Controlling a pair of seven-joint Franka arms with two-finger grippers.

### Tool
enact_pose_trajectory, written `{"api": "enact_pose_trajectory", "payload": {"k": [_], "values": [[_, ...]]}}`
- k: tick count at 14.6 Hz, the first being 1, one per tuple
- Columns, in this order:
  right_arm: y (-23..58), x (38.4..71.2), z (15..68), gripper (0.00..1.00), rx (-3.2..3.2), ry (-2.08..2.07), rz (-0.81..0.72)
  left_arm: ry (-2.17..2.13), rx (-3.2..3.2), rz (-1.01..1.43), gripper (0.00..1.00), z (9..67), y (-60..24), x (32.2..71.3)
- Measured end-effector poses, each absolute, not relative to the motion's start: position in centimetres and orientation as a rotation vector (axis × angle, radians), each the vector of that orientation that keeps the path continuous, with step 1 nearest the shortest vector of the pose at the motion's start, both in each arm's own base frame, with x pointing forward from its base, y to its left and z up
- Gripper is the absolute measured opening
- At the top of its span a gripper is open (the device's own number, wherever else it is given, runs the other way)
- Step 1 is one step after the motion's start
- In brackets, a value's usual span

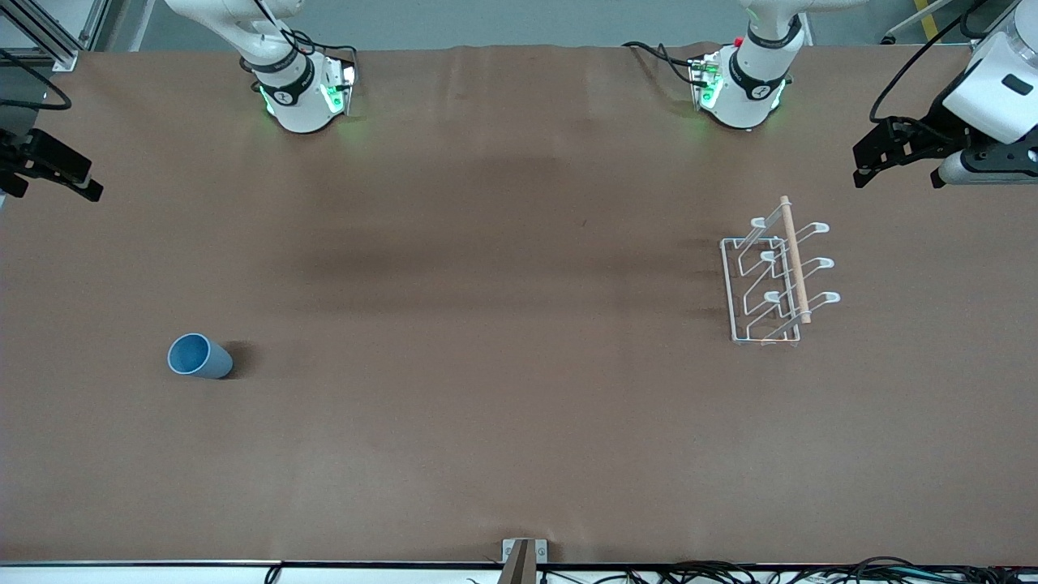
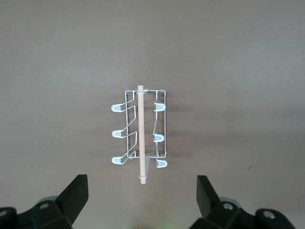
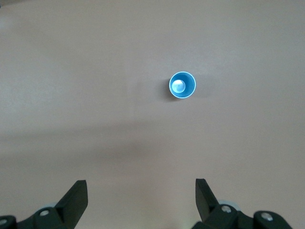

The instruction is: Hang cup on cup holder

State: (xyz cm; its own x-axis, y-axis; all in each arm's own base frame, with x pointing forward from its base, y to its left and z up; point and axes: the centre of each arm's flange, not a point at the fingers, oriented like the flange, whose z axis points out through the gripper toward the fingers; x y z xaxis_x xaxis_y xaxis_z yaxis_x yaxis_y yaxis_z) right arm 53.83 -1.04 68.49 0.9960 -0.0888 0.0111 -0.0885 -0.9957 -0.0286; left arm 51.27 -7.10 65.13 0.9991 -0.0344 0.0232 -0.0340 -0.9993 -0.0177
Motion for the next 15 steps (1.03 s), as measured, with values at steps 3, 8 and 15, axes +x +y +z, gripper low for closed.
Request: {"api": "enact_pose_trajectory", "payload": {"k": [3, 8, 15], "values": [[-1.0, 53.8, 68.5, 1.0, -3.11, 0.138, -0.019, 0.053, -3.124, -0.035, 1.0, 65.1, -7.1, 51.3], [-1.0, 53.8, 68.5, 1.0, -3.11, 0.139, -0.018, 0.053, -3.124, -0.036, 1.0, 65.1, -7.1, 51.3], [-4.4, 56.2, 65.0, 0.96, -3.109, 0.235, 0.006, 0.054, -3.125, -0.03, 1.0, 64.9, -7.1, 51.7]]}}
